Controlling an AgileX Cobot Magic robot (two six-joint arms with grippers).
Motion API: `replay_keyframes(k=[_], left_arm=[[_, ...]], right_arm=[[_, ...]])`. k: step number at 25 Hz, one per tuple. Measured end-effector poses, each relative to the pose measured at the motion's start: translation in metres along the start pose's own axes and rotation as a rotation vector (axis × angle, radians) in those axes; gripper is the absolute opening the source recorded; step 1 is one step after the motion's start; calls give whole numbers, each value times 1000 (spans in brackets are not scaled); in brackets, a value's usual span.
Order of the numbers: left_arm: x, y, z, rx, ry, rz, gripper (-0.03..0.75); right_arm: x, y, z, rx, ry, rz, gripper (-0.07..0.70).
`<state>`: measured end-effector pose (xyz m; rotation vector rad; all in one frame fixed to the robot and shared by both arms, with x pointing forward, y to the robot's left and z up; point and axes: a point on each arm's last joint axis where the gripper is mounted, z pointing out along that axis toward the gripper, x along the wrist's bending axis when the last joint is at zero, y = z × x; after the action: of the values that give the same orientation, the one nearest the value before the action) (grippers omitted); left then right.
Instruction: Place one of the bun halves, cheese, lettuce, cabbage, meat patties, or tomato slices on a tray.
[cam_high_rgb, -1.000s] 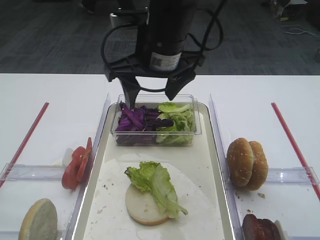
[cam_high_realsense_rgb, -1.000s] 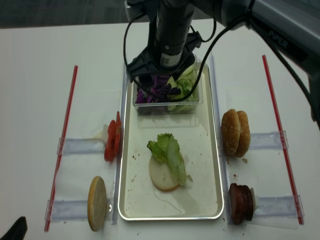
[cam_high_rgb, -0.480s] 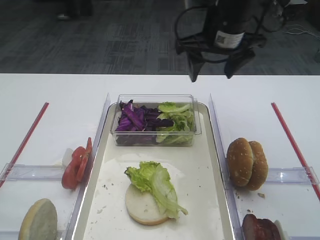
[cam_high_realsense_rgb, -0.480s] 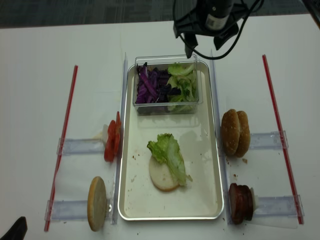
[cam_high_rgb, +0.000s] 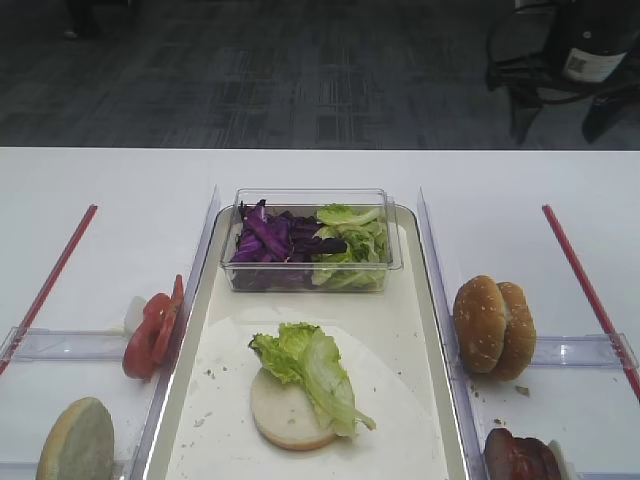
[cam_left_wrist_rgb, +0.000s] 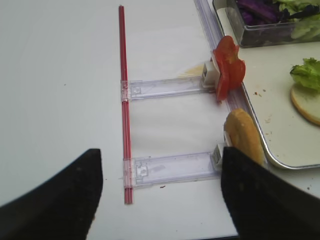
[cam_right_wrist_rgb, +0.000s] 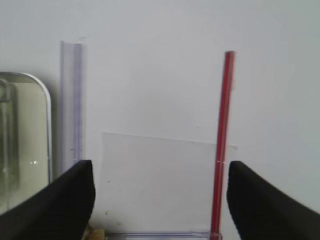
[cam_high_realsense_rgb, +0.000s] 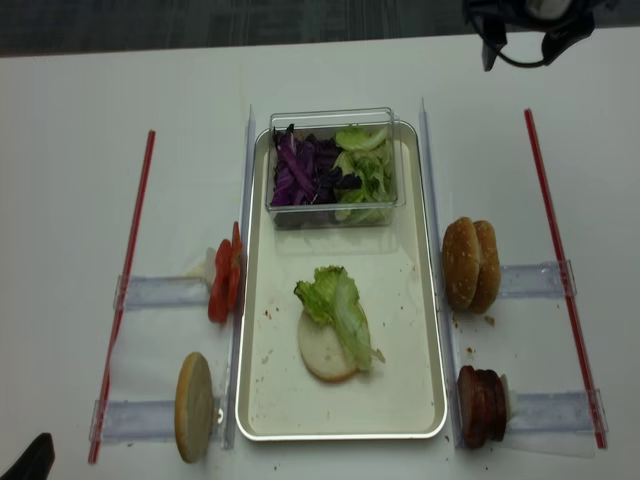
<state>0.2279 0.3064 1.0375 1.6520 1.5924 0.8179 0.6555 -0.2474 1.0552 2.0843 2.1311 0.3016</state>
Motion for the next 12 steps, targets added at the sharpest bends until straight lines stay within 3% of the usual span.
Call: replay_keyframes(k=[4,9,12], left_arm=[[0,0,0,0,0,0,474],[0,0,0,0,0,0,474],[0,0,0,0,0,0,474]], right_arm=[[-21,-3,-1,8,-15,39,558],[-22,-4,-7,-2,-4,-2,556],[-18,-11,-16,-10,45,-13,555]])
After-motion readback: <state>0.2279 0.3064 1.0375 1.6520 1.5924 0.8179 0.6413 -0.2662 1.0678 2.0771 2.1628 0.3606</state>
